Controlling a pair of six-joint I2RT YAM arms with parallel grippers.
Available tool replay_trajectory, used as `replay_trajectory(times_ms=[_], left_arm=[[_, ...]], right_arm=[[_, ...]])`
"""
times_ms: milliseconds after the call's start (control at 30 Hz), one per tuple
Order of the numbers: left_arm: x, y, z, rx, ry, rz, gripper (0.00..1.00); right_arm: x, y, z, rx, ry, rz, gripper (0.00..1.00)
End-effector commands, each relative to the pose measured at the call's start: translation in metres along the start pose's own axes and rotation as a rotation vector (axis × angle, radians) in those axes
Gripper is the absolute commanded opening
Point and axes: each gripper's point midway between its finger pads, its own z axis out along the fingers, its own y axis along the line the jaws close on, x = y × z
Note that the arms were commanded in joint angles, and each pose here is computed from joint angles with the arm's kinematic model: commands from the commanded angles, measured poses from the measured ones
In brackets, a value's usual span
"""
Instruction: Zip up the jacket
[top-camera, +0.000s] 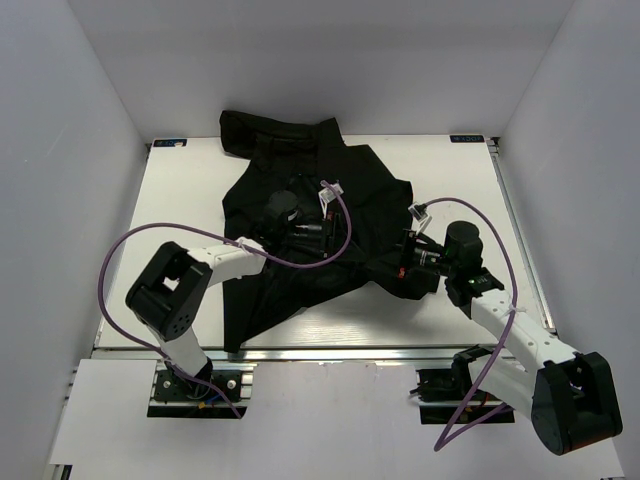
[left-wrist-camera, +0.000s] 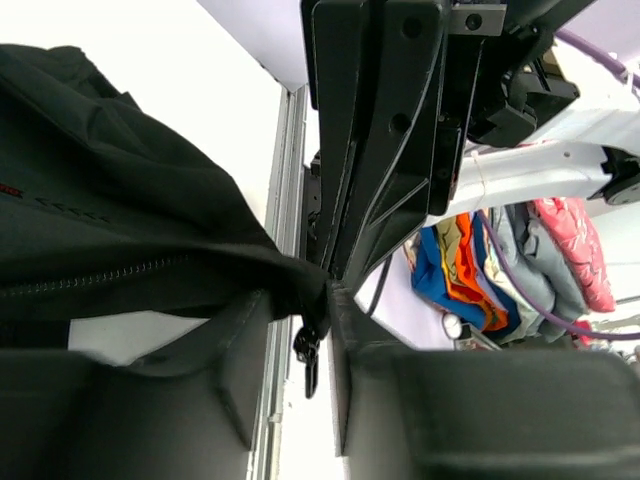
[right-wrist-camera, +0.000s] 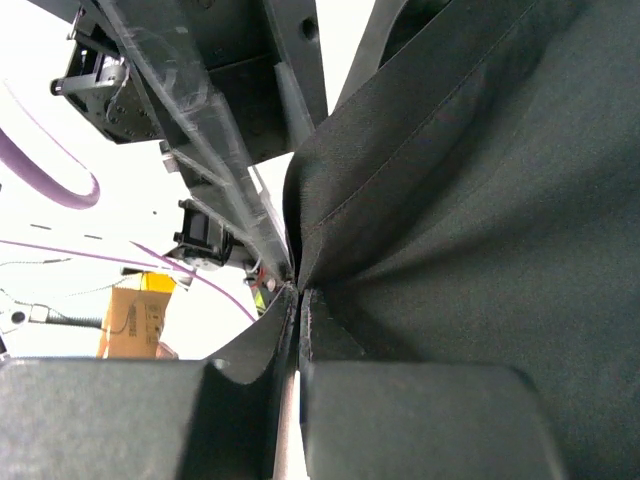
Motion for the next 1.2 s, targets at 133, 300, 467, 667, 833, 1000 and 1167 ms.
replay_trajectory(times_ms=[133,300,467,667,833,1000,1167], left_arm=[[-0.013,-0.017,0.006,0.062,-0.003,0.052,0.54],[-0.011,-0.014,0.007,0.06,-0.001,0.047,0.36],[-0.014,-0.016,0.008,0.069,-0.01,0.049,0.0],[-0.019,-0.023,0.004,0.063,-0.047,0.062,0.0],[-0.019,-0.02,0.003,0.011,-0.07,0.028,0.0],[-0.017,-0.023,0.007,-0.005,-0.078,0.02,0.0],[-0.017,-0.023,0.007,-0.011,-0.083,0.009,0.0]], right_arm=[[-0.011,0.025,-0.001,-0.074,0.015,-0.106,0.0],[-0.01,0.026,-0.002,-0.078,0.014,-0.115,0.0],[-0.005,0.022,-0.002,-0.069,0.038,-0.107,0.0],[-0.009,0.011,0.0,-0.008,0.013,-0.078,0.18],[-0.014,0.013,0.003,-0.031,-0.007,-0.074,0.47],[-0.017,0.013,0.006,-0.047,-0.015,-0.062,0.5],[-0.018,0.014,0.007,-0.047,-0.021,-0.073,0.44]])
